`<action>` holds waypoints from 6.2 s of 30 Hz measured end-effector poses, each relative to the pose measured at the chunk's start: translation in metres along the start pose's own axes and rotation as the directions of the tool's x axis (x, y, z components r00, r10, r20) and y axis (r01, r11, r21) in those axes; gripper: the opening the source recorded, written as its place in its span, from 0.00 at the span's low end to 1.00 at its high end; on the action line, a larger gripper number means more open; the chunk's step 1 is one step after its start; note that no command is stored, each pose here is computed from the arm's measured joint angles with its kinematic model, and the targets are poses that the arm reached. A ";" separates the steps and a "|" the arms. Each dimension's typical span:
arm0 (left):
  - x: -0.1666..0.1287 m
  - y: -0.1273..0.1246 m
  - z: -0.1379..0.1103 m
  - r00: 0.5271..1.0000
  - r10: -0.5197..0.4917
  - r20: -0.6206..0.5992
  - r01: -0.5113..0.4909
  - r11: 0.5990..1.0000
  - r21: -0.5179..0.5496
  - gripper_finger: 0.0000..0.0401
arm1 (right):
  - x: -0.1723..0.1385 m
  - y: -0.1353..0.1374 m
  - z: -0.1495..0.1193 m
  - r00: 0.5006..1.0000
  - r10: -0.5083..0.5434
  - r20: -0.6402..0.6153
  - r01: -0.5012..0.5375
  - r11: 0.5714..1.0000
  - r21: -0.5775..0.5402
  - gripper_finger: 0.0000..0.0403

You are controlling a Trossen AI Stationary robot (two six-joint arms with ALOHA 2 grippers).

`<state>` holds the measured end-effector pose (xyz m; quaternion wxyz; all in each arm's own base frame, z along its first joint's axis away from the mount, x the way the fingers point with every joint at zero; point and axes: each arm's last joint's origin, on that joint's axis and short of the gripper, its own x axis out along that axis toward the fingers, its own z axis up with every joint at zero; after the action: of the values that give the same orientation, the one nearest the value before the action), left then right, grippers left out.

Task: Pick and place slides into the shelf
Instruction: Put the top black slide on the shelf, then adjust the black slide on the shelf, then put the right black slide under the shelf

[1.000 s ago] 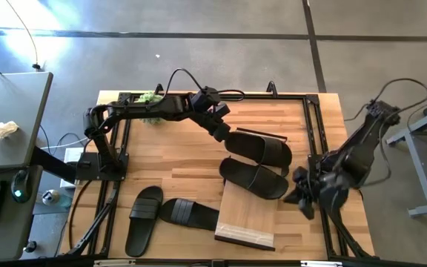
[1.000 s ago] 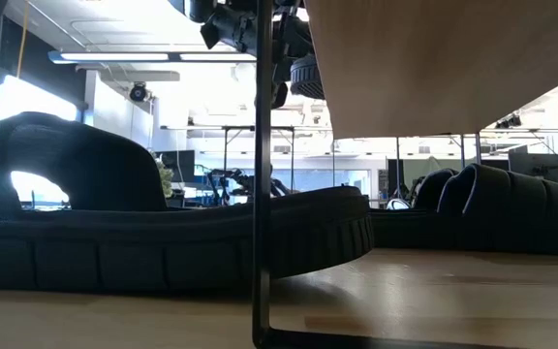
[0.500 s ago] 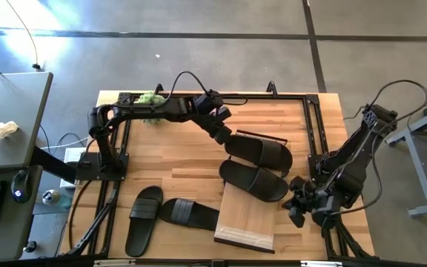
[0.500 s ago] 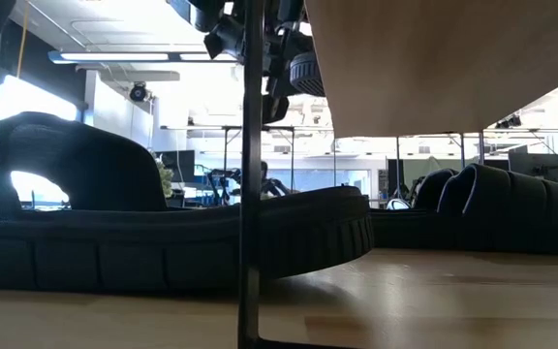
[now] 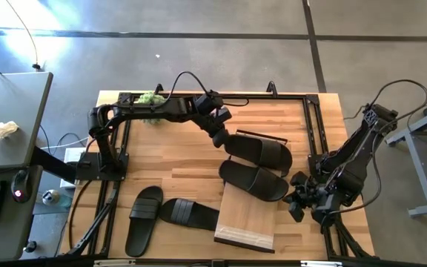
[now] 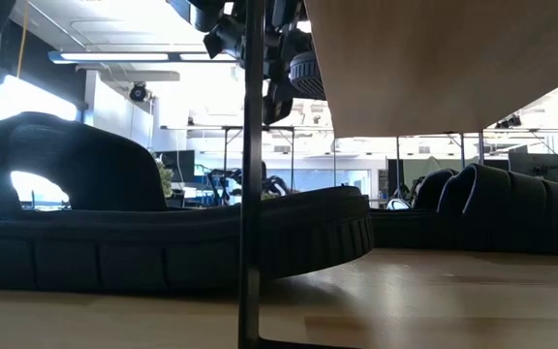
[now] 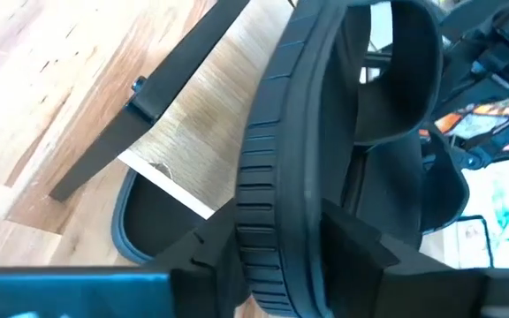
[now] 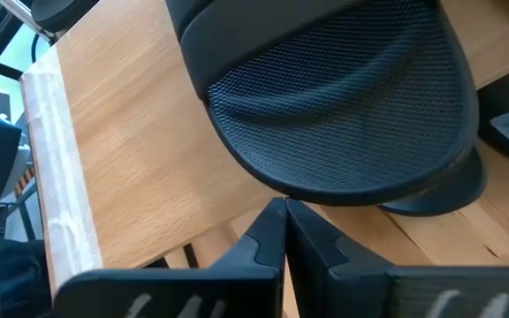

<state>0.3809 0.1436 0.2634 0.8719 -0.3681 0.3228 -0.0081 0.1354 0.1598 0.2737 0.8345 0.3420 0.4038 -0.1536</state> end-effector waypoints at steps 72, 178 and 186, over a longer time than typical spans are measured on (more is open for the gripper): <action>-0.058 -0.089 -0.077 0.913 0.235 -0.334 -0.132 0.944 0.304 0.42 | 0.003 -0.006 0.006 0.997 -0.065 -0.037 0.066 0.998 0.021 0.00; -0.073 -0.108 -0.199 0.833 0.252 -0.492 -0.405 0.884 -0.234 0.01 | -0.100 -0.048 0.056 1.000 -0.031 0.001 0.031 0.984 -0.177 0.00; -0.075 -0.069 -0.258 0.941 0.054 -0.335 -0.203 0.881 -0.428 0.01 | -0.098 -0.031 0.054 0.994 0.107 0.004 -0.106 0.988 -0.113 0.00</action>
<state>0.1903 -0.0518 0.2157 0.6969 -0.5340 0.4738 0.0680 0.0887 0.0980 0.3599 0.8613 0.3148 0.3890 -0.0877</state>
